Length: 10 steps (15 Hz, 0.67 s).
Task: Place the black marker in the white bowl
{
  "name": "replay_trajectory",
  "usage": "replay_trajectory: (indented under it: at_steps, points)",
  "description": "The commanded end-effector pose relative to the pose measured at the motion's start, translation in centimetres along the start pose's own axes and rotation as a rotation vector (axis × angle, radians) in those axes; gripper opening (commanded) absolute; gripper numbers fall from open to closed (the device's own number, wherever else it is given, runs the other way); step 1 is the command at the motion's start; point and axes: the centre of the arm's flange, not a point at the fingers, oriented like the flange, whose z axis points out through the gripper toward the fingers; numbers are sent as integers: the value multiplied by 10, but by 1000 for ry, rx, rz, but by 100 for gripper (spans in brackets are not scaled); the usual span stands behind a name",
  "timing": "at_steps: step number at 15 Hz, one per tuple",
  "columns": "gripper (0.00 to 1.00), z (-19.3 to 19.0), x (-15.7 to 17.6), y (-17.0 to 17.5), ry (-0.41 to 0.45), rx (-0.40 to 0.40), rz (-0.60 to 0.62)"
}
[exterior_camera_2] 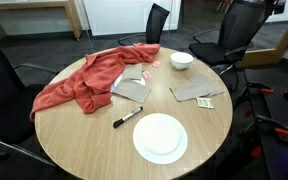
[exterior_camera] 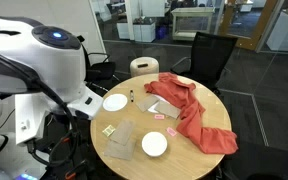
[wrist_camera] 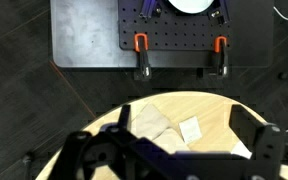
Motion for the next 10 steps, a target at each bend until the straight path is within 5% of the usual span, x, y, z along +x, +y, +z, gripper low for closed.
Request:
replay_trajectory:
  at_steps: [1,10]
  points:
    - [100,0,0,0,0,0,0]
    - [100,-4,26,-18,2,-60,-41]
